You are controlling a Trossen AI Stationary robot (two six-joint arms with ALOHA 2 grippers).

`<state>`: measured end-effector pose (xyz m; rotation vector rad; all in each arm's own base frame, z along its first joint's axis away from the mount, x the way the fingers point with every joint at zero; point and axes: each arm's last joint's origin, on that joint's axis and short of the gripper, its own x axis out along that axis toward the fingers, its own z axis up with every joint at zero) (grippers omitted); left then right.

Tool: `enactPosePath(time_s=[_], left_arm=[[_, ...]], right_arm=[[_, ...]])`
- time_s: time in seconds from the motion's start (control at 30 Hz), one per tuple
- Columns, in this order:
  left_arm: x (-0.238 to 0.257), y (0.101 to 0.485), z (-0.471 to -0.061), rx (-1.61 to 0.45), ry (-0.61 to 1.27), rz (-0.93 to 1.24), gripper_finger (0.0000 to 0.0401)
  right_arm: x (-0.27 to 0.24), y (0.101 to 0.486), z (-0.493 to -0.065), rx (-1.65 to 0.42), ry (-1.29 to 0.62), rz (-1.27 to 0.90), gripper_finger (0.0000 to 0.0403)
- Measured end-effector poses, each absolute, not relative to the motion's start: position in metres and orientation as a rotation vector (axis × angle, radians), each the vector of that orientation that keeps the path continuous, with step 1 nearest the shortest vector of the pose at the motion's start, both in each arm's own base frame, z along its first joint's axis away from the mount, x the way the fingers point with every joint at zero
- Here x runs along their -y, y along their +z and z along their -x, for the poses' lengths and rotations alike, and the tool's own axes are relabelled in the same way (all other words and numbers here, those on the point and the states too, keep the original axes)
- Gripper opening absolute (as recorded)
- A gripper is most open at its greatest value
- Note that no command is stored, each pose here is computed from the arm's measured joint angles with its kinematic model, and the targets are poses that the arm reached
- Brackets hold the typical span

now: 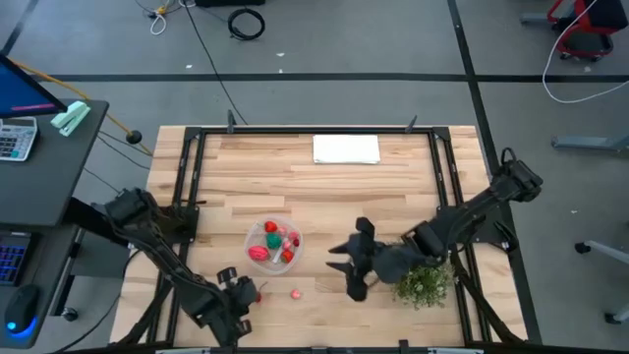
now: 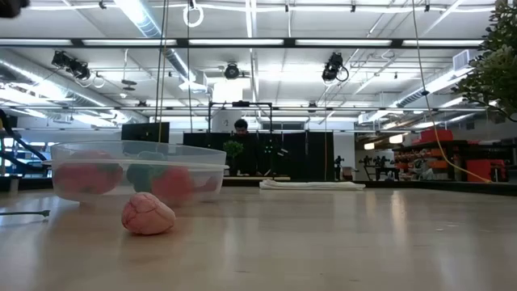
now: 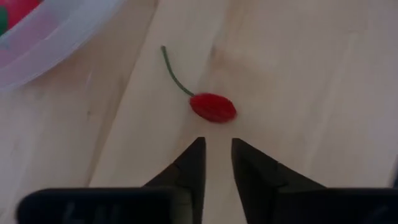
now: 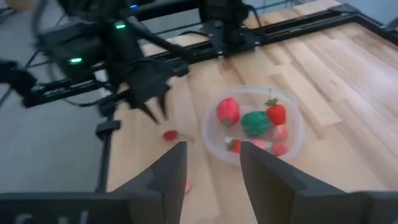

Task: Pick and placing Produce into tupperware
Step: Put the cherry into the transparent plastic container

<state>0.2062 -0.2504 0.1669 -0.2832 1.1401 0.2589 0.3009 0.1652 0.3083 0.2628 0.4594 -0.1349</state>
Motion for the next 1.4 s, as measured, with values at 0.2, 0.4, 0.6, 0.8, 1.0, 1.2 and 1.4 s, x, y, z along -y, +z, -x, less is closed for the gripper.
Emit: enactPosePath(time_s=[0.2, 0.4, 0.6, 0.8, 1.0, 1.2, 1.4], left_arm=[[0.248, 0.161, -0.221, -1.107, 0.279, 0.342, 0.0142], [0.242, 0.160, -0.229, -1.098, 0.298, 0.369, 0.0179], [0.243, 0.143, -0.232, -1.138, 0.365, 0.403, 0.0179], [0.244, 0.130, -0.233, -1.144, 0.397, 0.358, 0.0161], [0.244, 0.133, -0.233, -1.134, 0.374, 0.334, 0.0118], [0.244, 0.148, -0.230, -1.083, 0.345, 0.346, 0.0032], [0.240, 0.178, -0.229, -0.949, 0.300, 0.284, 0.0022]], right_arm=[[-0.193, 0.301, -0.287, -0.483, -0.088, -0.237, 0.0155], [-0.213, 0.289, -0.280, -0.517, -0.056, -0.228, 0.0155], [-0.211, 0.295, -0.278, -0.497, -0.055, -0.248, 0.0153], [-0.211, 0.296, -0.277, -0.498, -0.051, -0.247, 0.0153], [-0.210, 0.296, -0.278, -0.498, -0.056, -0.247, 0.0153], [-0.209, 0.296, -0.279, -0.498, -0.058, -0.248, 0.0152], [-0.209, 0.296, -0.279, -0.497, -0.058, -0.247, 0.0152]])
